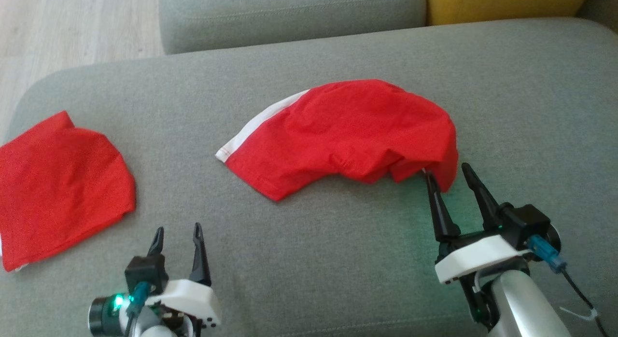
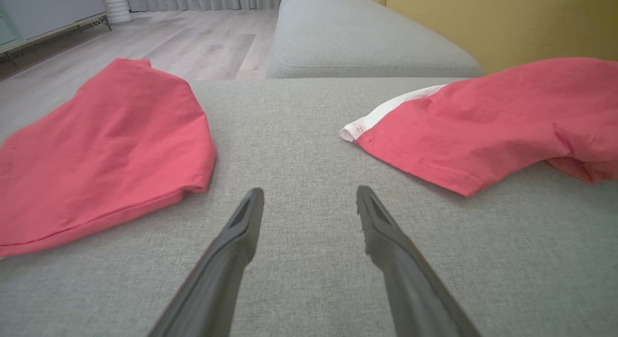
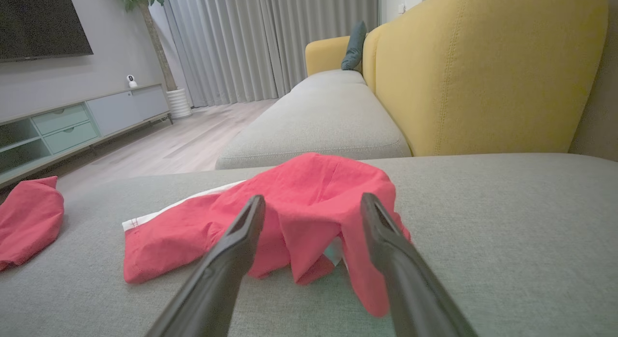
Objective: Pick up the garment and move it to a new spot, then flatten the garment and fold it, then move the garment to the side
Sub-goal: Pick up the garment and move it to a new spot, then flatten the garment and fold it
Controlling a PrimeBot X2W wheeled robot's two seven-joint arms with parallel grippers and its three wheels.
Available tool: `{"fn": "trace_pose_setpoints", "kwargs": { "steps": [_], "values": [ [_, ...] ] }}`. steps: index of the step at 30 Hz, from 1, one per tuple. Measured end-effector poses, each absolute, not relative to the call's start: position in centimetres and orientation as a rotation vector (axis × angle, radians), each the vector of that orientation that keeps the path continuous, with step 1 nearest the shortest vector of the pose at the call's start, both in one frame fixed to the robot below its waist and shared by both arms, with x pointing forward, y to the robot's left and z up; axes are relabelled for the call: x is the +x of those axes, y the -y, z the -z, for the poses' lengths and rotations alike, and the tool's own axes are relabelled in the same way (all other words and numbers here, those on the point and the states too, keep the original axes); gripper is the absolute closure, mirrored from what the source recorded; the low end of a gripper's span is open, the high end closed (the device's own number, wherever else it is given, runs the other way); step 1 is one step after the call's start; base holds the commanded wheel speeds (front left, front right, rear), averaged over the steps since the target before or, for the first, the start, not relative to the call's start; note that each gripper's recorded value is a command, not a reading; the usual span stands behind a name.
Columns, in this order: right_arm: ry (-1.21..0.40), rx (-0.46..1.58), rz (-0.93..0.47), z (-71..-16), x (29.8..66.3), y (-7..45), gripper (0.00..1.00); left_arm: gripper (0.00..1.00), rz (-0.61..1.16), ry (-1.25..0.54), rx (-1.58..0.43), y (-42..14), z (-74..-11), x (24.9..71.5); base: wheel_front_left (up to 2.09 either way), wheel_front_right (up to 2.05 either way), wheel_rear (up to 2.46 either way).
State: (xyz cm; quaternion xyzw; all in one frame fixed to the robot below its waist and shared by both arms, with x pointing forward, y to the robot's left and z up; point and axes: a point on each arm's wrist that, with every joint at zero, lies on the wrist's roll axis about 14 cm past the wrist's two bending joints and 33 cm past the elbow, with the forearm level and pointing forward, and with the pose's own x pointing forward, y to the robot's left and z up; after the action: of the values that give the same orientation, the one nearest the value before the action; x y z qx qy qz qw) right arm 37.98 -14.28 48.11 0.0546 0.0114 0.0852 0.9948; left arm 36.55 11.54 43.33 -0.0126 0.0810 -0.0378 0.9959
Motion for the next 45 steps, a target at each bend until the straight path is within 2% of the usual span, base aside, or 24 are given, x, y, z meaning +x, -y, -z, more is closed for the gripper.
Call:
{"fn": "trace_pose_setpoints", "kwargs": {
  "steps": [8,12,17,22,27,31,40,42,45],
  "values": [
    [-0.059,0.09,-0.225,-47.1,40.0,12.9,0.0,0.0,0.104,-0.157,-0.047,-10.5,-43.5,37.7,0.0,0.0,0.0],
    [-0.031,0.062,-0.285,-48.3,43.0,11.4,0.0,0.0,0.119,-0.16,-0.058,-9.9,-43.4,38.0,0.0,0.0,0.0],
    [-0.076,-0.058,-0.387,-47.2,46.8,9.9,0.0,0.0,0.093,-0.178,-0.066,-10.5,-42.9,38.3,0.0,0.0,0.0],
    [-0.125,-0.191,-0.457,-47.4,52.3,8.9,0.0,0.0,0.078,-0.208,-0.064,-10.9,-41.9,38.4,0.0,0.0,0.0],
    [-0.283,-0.314,-0.476,-45.2,56.4,8.9,0.0,0.0,0.031,-0.244,-0.082,-12.1,-40.9,38.2,0.0,0.0,0.0],
    [-0.455,-0.393,-0.512,-40.7,56.9,8.5,0.0,0.0,0.025,-0.258,-0.08,-12.4,-40.5,38.2,0.0,0.0,0.0],
    [-0.654,-0.446,-0.526,-36.3,58.2,8.0,0.0,0.0,-0.037,-0.274,-0.068,-14.1,-40.2,37.9,0.0,0.0,0.0],
    [-0.668,-0.424,-0.53,-36.3,58.1,7.5,1.0,0.0,-0.041,-0.274,-0.065,-14.2,-40.3,37.8,0.0,0.0,0.0],
    [-0.619,-0.404,-0.531,-37.2,58.2,7.4,1.0,0.0,-0.047,-0.266,-0.062,-14.4,-40.6,37.7,0.0,0.0,0.0]
  ]
}}
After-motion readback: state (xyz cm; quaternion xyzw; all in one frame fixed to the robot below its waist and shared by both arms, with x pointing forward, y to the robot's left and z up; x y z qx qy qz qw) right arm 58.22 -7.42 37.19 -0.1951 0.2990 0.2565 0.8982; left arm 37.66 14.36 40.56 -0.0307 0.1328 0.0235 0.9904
